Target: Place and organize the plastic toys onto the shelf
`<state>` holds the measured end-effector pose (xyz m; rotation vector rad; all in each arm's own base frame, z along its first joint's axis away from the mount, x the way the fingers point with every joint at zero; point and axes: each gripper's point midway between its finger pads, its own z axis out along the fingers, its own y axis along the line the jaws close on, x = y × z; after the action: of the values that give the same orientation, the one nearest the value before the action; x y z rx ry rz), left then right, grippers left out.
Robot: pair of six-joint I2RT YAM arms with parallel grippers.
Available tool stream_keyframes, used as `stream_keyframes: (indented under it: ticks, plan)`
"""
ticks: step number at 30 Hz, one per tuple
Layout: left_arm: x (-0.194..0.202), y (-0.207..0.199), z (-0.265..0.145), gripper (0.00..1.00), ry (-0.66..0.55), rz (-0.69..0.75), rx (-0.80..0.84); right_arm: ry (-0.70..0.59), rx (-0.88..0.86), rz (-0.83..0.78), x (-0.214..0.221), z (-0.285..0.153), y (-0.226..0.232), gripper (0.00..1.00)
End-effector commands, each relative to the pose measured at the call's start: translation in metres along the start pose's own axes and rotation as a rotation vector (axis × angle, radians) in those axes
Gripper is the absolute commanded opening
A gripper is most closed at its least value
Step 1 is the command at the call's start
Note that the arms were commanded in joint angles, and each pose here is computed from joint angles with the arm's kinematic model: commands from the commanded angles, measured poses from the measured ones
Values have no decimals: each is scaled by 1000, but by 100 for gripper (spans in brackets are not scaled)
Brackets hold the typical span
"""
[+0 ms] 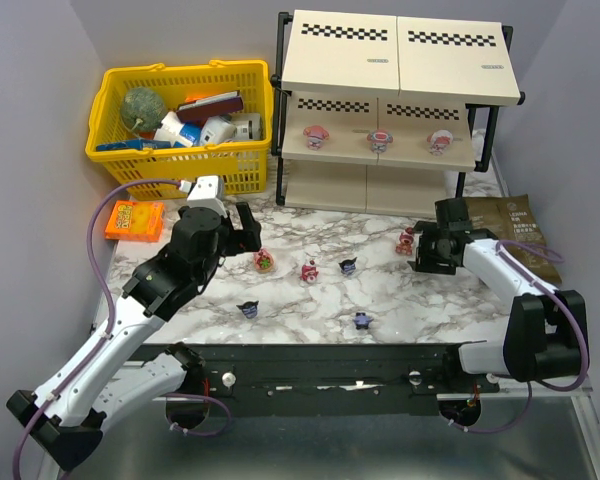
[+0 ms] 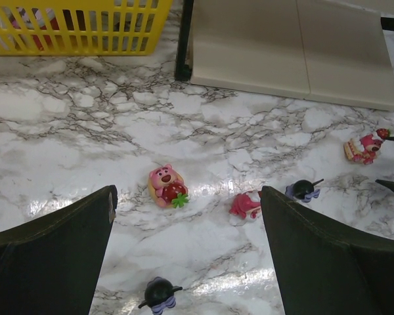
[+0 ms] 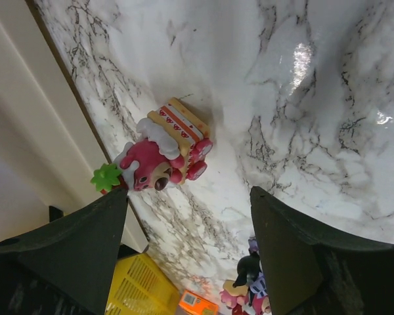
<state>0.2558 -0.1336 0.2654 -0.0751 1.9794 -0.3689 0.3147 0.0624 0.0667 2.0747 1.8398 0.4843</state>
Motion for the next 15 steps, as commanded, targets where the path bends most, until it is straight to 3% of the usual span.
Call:
stream_keyframes:
  ticks: [1,9,15]
  plan:
    - [-1,-1,3,99,-10,3,18,-16,-61,0,-3,-5,23,83]
    - [4,2,8,99,12,12,8,3,-99,-25,0,-20,29,82]
    - [6,2,11,99,23,16,13,21,-49,-15,3,-5,18,81]
